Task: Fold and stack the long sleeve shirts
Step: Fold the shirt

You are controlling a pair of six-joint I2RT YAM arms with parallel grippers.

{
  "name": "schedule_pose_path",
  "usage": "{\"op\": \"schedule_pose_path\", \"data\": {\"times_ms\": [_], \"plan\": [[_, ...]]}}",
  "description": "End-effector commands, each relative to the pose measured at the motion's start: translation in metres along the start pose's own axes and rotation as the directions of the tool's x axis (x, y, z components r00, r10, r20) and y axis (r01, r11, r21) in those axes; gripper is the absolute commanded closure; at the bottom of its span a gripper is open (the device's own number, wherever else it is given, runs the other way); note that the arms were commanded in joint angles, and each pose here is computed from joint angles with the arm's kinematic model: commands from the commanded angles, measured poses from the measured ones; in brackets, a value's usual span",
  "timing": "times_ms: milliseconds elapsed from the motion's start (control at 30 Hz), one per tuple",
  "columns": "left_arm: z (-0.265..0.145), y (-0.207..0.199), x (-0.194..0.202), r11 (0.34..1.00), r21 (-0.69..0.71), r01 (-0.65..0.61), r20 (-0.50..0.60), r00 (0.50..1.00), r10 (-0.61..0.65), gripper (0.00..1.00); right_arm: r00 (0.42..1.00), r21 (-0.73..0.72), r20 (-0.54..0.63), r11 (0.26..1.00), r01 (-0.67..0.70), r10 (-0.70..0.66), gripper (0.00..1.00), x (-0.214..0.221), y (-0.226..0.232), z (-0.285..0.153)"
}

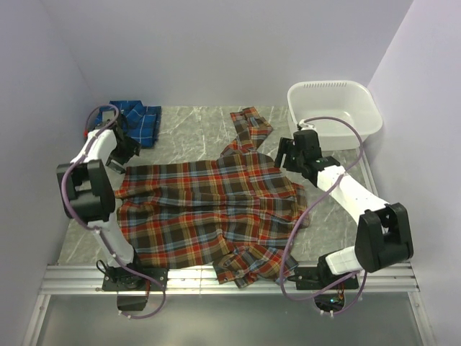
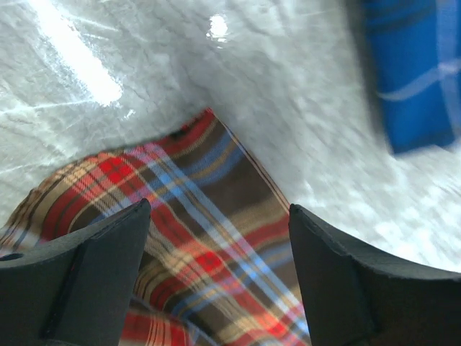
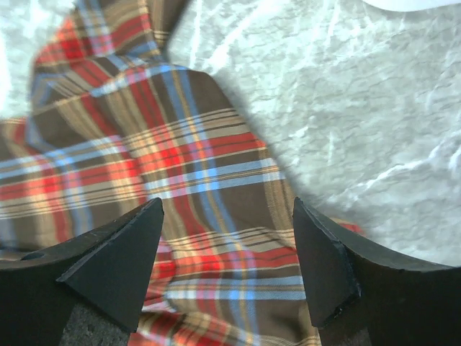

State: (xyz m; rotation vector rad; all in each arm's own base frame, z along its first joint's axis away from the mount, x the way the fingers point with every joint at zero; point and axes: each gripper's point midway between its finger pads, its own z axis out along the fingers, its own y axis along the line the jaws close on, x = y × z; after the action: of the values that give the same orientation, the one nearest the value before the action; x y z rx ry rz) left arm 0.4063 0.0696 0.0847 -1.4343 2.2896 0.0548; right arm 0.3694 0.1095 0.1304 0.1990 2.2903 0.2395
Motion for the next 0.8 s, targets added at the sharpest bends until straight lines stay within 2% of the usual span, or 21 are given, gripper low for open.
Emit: {"op": "schedule_pose_path", "data": {"times_ms": [0, 433, 533, 633, 733, 767], "plan": [[0.014, 0.006, 0.001, 0.995, -0.097, 0.015, -0.026, 1.000, -0.017, 0.17, 0.995, 0.031, 0.048, 0.996, 0.087, -0.089, 0.20, -0.012, 0.002, 0.006], [0.054, 0.007, 0.008, 0.976, -0.215, -0.010, -0.091, 0.996, -0.010, 0.20, 0.975, 0.079, 0.057, 0.974, 0.211, -0.216, 0.21, -0.008, 0.012, 0.020], [0.064, 0.011, 0.011, 0.970, -0.242, -0.020, -0.101, 0.995, -0.005, 0.24, 0.968, 0.092, 0.048, 0.967, 0.239, -0.244, 0.21, -0.006, 0.017, 0.025], [0.072, 0.015, 0.017, 0.963, -0.266, -0.041, -0.122, 0.993, 0.008, 0.31, 0.970, 0.076, 0.042, 0.969, 0.236, -0.240, 0.22, -0.006, 0.026, 0.033], [0.077, 0.020, 0.020, 0.958, -0.283, -0.056, -0.135, 0.991, 0.018, 0.43, 0.972, 0.063, 0.042, 0.971, 0.230, -0.233, 0.22, -0.010, 0.034, 0.039], [0.077, 0.021, 0.021, 0.957, -0.283, -0.060, -0.137, 0.990, 0.021, 0.50, 0.971, 0.056, 0.051, 0.971, 0.232, -0.234, 0.22, -0.016, 0.038, 0.040]]}}
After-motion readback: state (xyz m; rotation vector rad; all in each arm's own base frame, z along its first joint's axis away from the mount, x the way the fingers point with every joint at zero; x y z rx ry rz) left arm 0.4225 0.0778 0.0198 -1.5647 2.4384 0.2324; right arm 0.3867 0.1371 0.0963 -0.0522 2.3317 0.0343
